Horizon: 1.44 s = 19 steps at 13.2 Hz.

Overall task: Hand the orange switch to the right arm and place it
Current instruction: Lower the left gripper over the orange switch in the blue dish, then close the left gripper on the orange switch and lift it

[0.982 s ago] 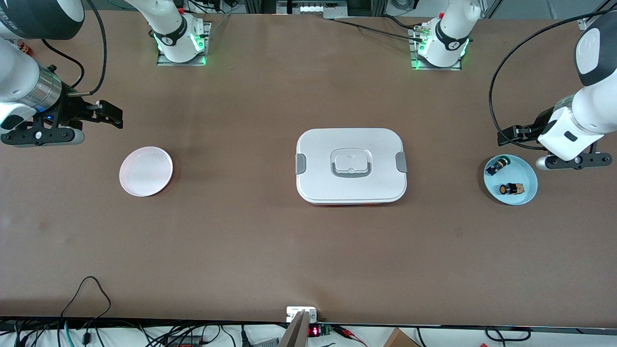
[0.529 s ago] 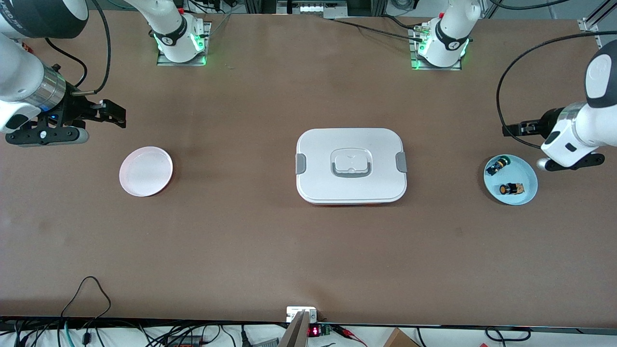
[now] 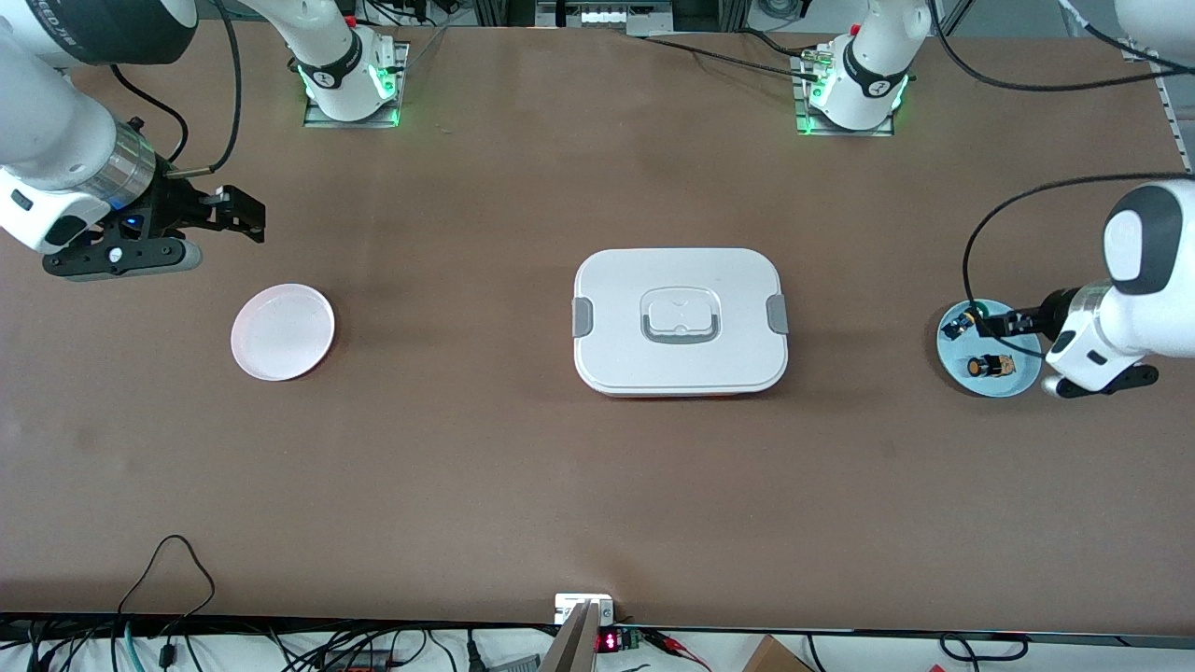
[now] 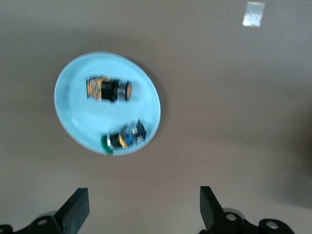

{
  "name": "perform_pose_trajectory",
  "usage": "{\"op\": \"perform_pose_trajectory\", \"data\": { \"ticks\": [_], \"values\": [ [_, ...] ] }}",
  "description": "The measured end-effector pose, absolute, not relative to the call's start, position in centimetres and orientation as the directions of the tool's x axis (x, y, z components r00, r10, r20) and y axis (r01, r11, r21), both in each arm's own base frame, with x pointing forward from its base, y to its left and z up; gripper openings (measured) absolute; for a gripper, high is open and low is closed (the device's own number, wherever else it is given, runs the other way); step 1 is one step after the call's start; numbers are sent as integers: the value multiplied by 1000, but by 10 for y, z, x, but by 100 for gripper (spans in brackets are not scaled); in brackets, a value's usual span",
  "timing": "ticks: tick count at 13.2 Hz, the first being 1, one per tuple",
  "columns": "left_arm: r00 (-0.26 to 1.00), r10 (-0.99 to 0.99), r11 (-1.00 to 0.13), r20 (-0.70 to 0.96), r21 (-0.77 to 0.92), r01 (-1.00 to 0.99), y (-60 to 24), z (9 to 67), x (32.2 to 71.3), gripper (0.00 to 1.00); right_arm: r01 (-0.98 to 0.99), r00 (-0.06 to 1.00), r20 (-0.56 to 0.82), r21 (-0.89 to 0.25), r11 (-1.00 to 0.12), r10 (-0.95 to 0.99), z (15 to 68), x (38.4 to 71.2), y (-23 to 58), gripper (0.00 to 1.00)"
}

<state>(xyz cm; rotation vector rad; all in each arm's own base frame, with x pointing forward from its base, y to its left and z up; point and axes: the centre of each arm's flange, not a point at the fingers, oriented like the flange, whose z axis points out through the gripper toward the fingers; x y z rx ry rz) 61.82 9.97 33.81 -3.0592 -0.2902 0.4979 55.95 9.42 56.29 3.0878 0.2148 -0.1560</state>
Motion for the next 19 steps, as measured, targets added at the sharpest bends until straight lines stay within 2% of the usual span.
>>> {"op": "perform_pose_trajectory", "data": {
  "ticks": [6,14,19],
  "values": [
    [958,108,-994,-266,-12,109,158,253,626,100,141,985,-105,41,-989,137,563,559,94,100],
    [976,40,-999,-213,2,41,171,217,627,98,184,975,-131,41,-982,177,561,552,116,100],
    [986,31,-1000,-163,1,31,185,191,611,98,190,969,-168,42,-981,181,559,547,119,100]
  ]
}}
